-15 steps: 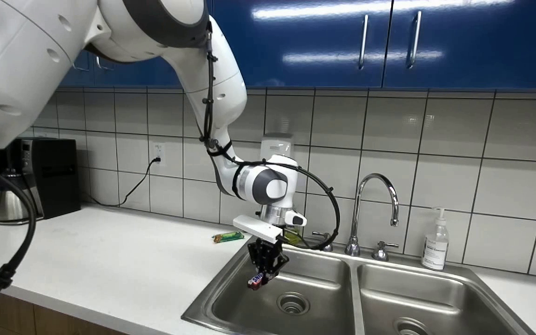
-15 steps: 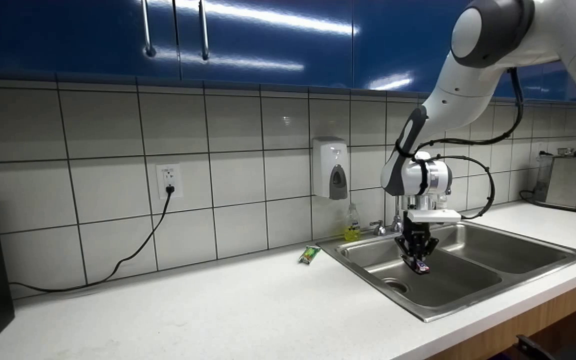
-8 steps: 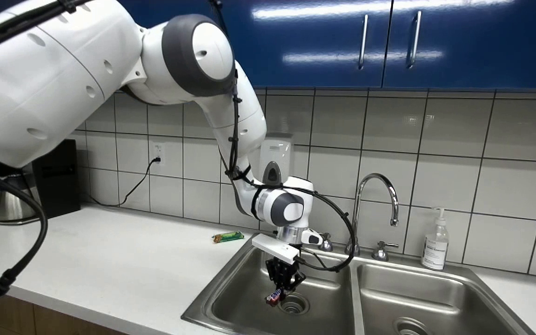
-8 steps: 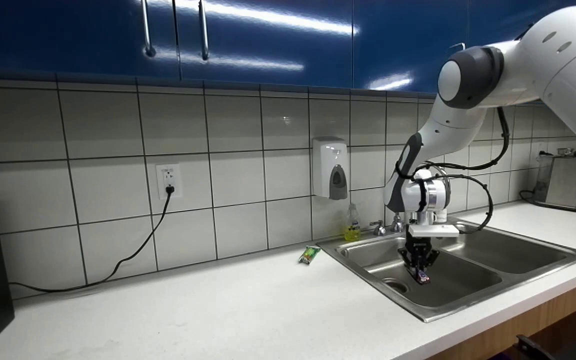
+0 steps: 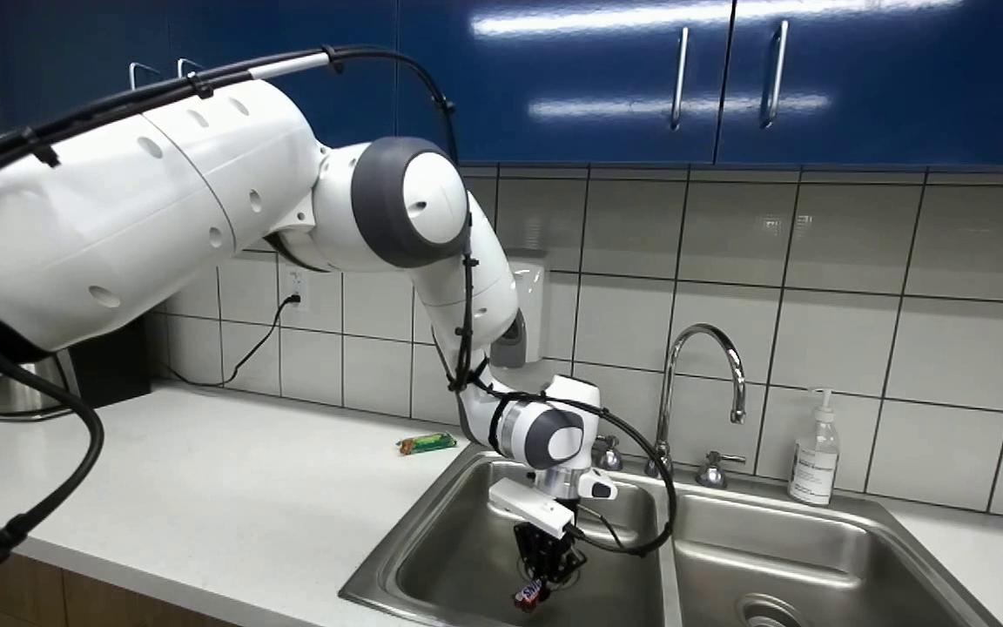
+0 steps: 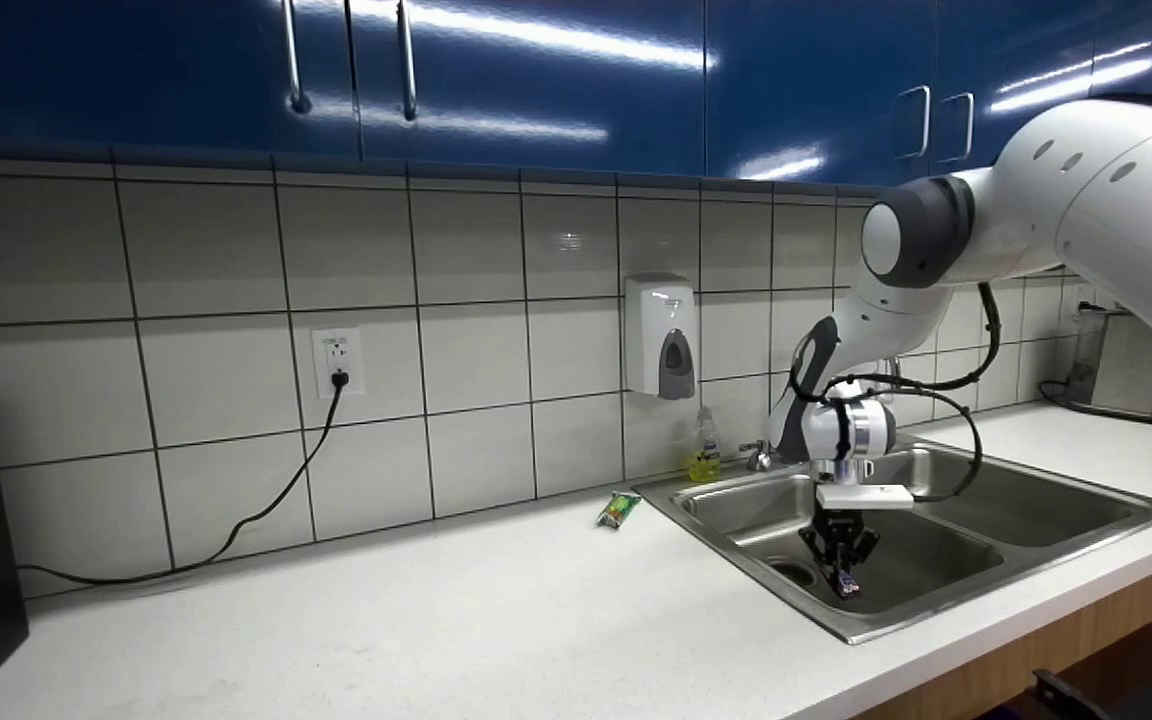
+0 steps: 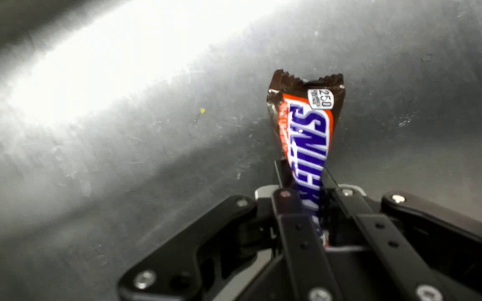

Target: Pick up the pack of snacks and put it in the sink

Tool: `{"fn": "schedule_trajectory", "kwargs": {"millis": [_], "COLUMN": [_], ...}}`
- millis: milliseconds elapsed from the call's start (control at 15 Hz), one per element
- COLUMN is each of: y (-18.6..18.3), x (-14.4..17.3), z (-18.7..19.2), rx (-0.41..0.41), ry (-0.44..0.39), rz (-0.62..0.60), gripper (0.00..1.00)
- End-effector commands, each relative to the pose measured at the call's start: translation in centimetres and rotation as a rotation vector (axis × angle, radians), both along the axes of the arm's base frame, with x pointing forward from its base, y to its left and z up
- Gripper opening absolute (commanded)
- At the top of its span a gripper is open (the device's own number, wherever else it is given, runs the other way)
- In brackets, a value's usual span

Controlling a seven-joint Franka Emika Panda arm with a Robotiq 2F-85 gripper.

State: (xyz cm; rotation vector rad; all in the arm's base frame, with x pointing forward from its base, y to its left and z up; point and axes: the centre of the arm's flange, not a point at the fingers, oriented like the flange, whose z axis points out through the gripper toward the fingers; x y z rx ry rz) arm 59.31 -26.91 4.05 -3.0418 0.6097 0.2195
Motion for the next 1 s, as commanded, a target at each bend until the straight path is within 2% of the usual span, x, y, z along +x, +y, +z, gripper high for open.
{"fn": "schedule_trajectory", "kwargs": {"millis": [0,333,400,933], "y": [-1.4,-1.6,-1.6,-1.1], "x": [1.9,2.7,2.8,3.0], "z": [-2.1,-2.8,-2.8,-0.9], "rx": [0.006,0.004,0.004,-0.006], "ry": [0.006,0.007,0.006,-0.017], "rz": [-0.038,-0.042,-0.045,-0.049], "gripper": [0.04,0.04,0.34,0.93]}}
